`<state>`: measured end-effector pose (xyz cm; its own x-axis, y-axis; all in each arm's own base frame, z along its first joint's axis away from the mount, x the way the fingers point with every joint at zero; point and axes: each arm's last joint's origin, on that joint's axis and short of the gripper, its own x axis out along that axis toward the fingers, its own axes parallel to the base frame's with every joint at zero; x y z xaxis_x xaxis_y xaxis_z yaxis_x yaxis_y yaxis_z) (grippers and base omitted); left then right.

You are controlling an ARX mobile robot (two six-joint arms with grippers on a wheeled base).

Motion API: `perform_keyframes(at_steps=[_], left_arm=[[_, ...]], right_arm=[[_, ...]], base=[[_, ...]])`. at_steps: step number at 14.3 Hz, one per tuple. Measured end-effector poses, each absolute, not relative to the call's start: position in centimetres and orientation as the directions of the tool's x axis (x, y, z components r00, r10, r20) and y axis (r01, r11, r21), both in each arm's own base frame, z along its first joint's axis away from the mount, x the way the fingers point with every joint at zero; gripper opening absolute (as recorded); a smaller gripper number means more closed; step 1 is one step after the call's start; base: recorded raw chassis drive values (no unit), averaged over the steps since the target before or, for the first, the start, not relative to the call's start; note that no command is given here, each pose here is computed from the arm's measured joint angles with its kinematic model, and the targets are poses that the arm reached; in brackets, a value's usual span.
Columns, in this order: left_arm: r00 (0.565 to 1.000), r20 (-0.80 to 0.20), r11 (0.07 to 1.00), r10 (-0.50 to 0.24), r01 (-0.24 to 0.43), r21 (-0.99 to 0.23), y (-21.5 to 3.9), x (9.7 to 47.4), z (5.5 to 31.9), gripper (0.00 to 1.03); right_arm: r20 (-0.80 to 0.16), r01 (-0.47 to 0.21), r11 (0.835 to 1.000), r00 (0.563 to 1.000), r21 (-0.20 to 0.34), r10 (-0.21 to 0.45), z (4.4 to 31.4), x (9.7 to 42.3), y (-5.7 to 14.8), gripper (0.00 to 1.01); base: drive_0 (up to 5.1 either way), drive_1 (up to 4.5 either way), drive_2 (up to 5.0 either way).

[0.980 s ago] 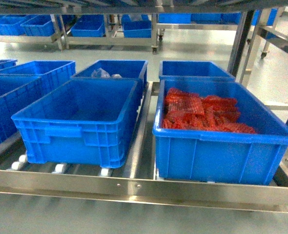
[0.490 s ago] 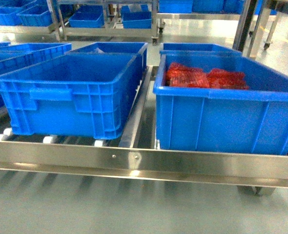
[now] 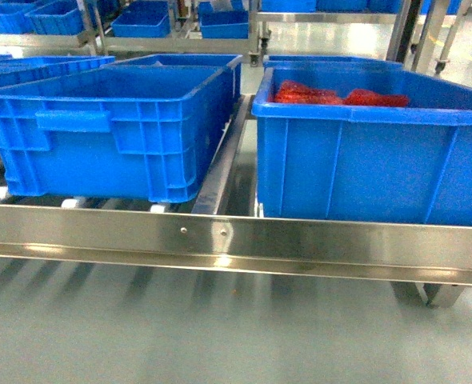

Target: Pick blue part to blue bin on bottom shelf

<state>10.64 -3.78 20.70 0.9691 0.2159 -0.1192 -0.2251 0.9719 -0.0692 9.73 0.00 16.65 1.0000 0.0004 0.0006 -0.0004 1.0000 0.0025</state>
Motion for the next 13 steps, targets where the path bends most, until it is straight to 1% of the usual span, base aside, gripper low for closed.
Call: perform_keyframes(at_steps=[13], left_arm=[[0.969, -0.119, 0.972, 0.216, -0.225, -0.07, -3.78, 10.64, 20.7, 0.44]], right_arm=[[0.001, 0.0, 1.0, 1.0, 0.002, 0.0, 16.65, 9.73, 0.0, 0.98]], base=[[0.0, 0.0, 0.0]])
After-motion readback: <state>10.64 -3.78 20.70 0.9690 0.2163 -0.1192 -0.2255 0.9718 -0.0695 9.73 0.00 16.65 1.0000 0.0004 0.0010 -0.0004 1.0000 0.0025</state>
